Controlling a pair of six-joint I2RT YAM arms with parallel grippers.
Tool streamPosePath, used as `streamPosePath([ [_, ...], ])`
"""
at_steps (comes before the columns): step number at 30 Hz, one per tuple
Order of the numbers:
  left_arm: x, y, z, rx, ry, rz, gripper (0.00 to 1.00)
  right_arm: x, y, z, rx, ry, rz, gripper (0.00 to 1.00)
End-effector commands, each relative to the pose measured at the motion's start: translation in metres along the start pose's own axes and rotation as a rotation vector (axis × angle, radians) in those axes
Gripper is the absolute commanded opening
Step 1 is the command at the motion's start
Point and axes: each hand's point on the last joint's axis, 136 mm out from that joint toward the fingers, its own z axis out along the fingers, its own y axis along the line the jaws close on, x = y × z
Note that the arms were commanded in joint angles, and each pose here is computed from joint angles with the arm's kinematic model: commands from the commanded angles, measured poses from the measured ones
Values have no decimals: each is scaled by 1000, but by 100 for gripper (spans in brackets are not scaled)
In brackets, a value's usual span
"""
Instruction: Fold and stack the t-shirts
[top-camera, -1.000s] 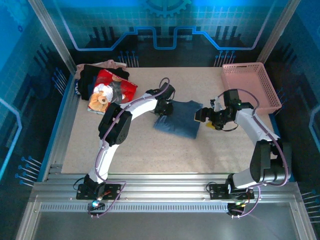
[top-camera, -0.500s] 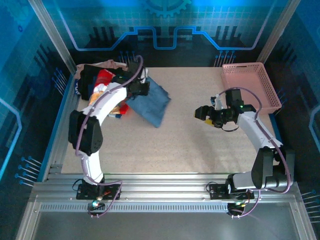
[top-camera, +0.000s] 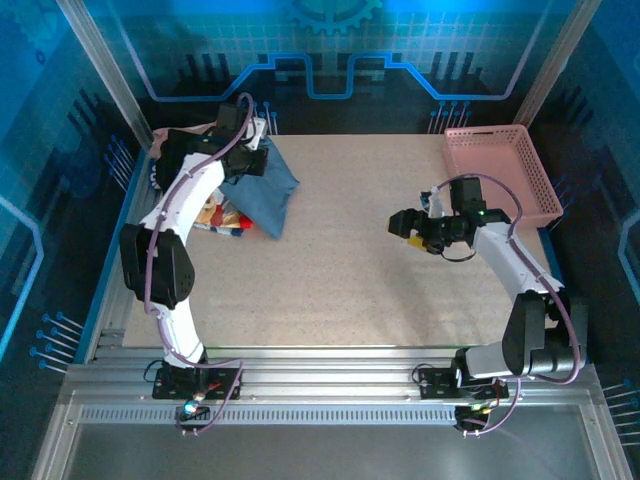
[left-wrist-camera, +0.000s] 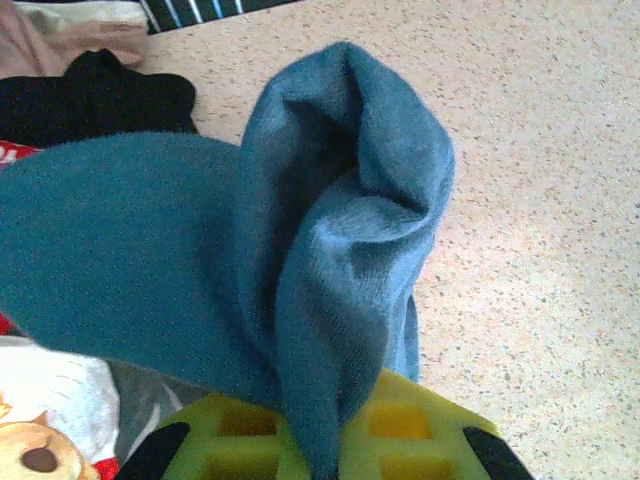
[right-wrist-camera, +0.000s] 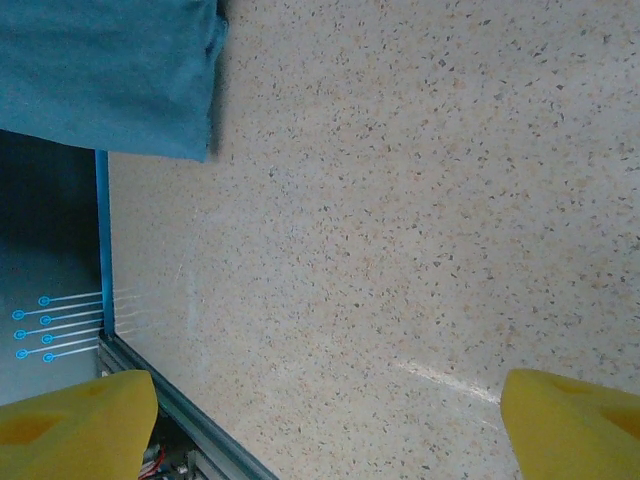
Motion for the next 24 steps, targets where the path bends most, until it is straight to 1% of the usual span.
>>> streamPosePath([
  [1, -13, 13, -14, 20, -35, -6, 0, 0, 5, 5, -19, 15, -2, 90],
  [4, -13, 24, -17, 20, -41, -28, 0, 1, 7, 8, -22, 22, -4, 90],
  [8, -8, 44, -11, 16, -29, -66, 0, 2, 18, 22, -46, 56, -14, 91],
  [12, -1, 74, -2, 1, -21, -113, 0, 9, 47, 60, -93, 143, -48, 91],
  [16, 19, 110, 21, 10, 4, -176, 0, 13, 79, 119, -94, 238, -91, 90],
  [18, 24, 136, 30, 25, 5, -264, 0, 10, 96, 151, -75, 251, -98, 90],
  [20, 21, 161, 37, 43, -25, -338, 0, 4, 115, 183, -66, 258, -98, 90],
  [22, 19, 176, 49, 82, -28, -397, 0, -7, 126, 223, -28, 257, -59, 90],
  [24, 23, 188, 63, 100, -12, -446, 0, -19, 134, 254, -46, 249, -6, 90],
])
